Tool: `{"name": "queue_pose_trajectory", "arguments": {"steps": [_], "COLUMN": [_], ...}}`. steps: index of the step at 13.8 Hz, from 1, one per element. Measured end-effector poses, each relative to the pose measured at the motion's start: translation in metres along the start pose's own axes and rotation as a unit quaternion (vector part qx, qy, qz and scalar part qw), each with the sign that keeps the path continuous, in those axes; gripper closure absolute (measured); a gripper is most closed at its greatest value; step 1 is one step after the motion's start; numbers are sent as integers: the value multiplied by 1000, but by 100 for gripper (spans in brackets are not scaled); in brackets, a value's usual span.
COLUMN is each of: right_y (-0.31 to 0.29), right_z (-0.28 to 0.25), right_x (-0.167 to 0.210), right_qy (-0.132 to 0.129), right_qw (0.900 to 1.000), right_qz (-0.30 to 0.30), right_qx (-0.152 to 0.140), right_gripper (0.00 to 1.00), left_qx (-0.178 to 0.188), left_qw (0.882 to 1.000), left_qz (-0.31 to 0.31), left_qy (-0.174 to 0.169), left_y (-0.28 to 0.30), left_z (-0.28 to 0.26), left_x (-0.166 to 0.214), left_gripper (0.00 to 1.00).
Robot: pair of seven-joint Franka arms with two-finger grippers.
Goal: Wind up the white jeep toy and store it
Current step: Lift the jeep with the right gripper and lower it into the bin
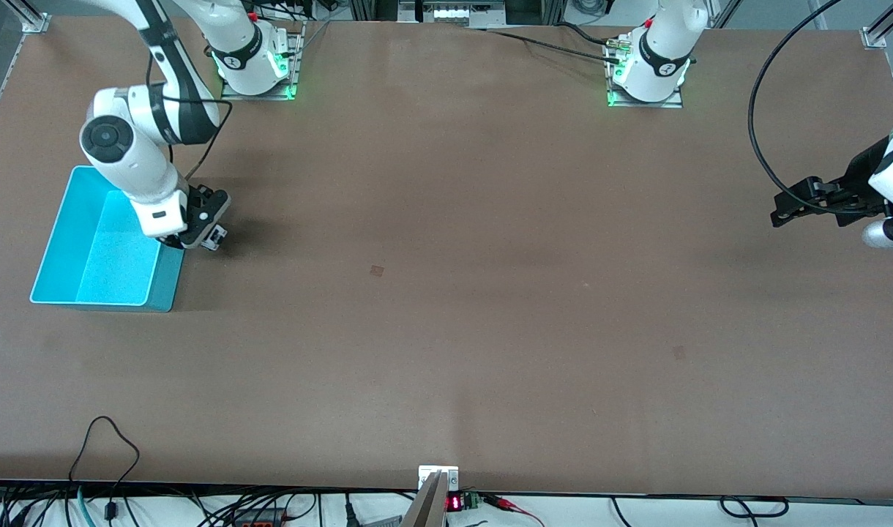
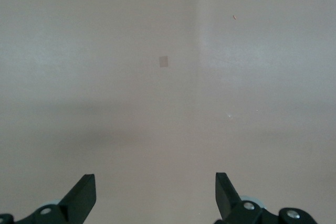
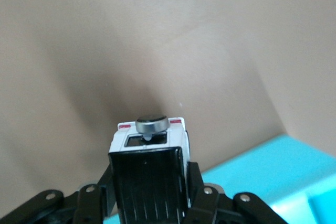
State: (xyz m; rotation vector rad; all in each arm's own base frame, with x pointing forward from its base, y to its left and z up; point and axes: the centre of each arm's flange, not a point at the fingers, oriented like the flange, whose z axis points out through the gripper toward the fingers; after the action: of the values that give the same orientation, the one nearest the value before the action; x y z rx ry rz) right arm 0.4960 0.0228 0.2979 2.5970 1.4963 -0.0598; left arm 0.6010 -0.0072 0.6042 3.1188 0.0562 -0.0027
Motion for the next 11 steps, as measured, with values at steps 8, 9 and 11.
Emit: {"name": "queue_pose_trajectory", "arguments": {"steps": [8,9,11], "right_y": [54,64,76], "right_z": [-96,-102,-103], "right_x": [-55,-67,-83], "right_qy": [-8,-8,-2], "right_qw": [976,969,951], "right_qz": [214,245,308], "right_qx": [-29,-25,-11], "right_gripper": [44,44,44], "left_qx": [0,0,0], "left_qw": [1000,1000,1000], "left_qz": [0,2,3], "left_qy": [0,0,0], "left_y": [1,2,4], "left_z": [0,0,0], "left_x": [0,0,0], "left_gripper": [0,0,0]}}
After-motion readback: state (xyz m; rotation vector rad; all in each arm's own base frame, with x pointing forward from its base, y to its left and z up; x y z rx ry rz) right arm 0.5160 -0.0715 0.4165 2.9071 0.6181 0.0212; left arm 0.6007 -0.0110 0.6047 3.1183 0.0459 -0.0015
